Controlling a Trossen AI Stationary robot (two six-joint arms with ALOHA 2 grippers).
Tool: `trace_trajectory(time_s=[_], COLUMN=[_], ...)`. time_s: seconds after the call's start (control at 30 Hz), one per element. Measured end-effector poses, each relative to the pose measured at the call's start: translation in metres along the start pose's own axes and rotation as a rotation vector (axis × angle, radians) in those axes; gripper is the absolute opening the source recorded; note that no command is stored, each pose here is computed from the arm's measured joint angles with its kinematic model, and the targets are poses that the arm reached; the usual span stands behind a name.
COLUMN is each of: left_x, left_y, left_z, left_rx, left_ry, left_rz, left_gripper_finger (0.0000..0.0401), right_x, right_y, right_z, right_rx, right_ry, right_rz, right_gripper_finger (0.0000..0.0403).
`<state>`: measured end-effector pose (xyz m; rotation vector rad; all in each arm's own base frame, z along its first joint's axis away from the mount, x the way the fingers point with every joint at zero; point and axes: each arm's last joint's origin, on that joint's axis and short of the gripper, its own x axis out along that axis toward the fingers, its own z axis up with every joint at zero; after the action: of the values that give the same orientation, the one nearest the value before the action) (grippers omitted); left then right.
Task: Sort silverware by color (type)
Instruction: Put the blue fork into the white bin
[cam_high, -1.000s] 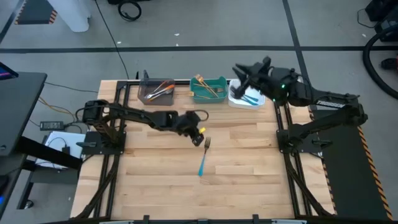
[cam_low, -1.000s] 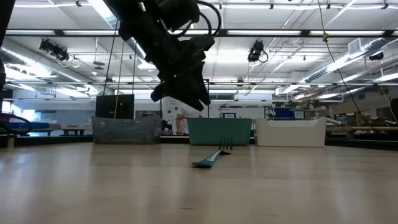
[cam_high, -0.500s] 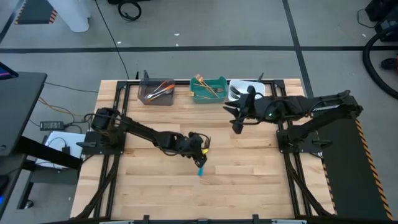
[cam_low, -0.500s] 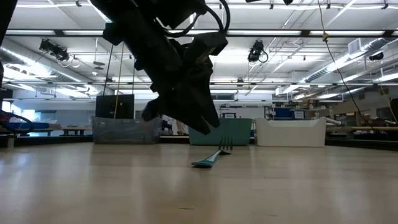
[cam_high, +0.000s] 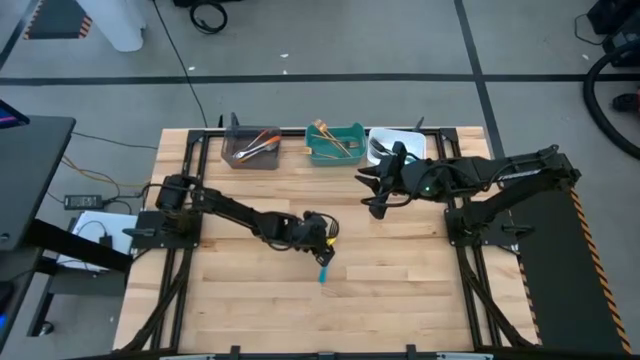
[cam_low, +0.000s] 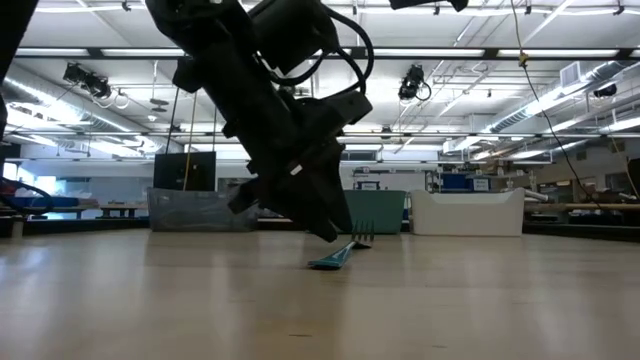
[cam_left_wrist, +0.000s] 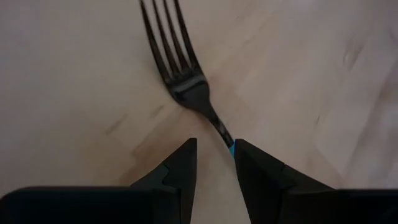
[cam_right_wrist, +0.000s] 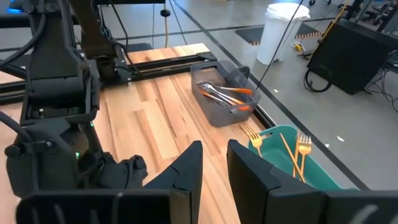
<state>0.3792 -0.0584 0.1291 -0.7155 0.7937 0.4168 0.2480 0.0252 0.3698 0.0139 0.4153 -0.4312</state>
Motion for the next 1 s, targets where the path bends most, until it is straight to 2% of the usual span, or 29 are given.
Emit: trace_trajectory(time_s=[0.33,0.63,0.83,1.0], left_x=[0.0,0.013,0.027,0.03], left_y=[-0.004,0.001,-0.007,-0.004], left_z=[0.006,0.001,0.0,-0.002], left_rx=[-0.017,-0.018,-0.005,0.058], left_ry=[-0.041,-0.042,-0.054,-0.042], left_rz=[-0.048,-0.003,0.002,0.092], left_gripper_finger=[0.0116,0.0116,0.0116,0.0114], right_x=[0.001,0.003,0.002,0.002], right_y=[-0.002,-0.005,-0.005,-0.006], right_z=[0.0,0.001,0.001,0.0], right_rx=[0.002,0.005,-0.001,-0.007], right_ry=[-0.001,0.0,0.003,0.011], right_rz=[-0.012,-0.028,-0.028,-0.028], right_gripper_finger=[0.0081,0.0081,0.0081,0.0081])
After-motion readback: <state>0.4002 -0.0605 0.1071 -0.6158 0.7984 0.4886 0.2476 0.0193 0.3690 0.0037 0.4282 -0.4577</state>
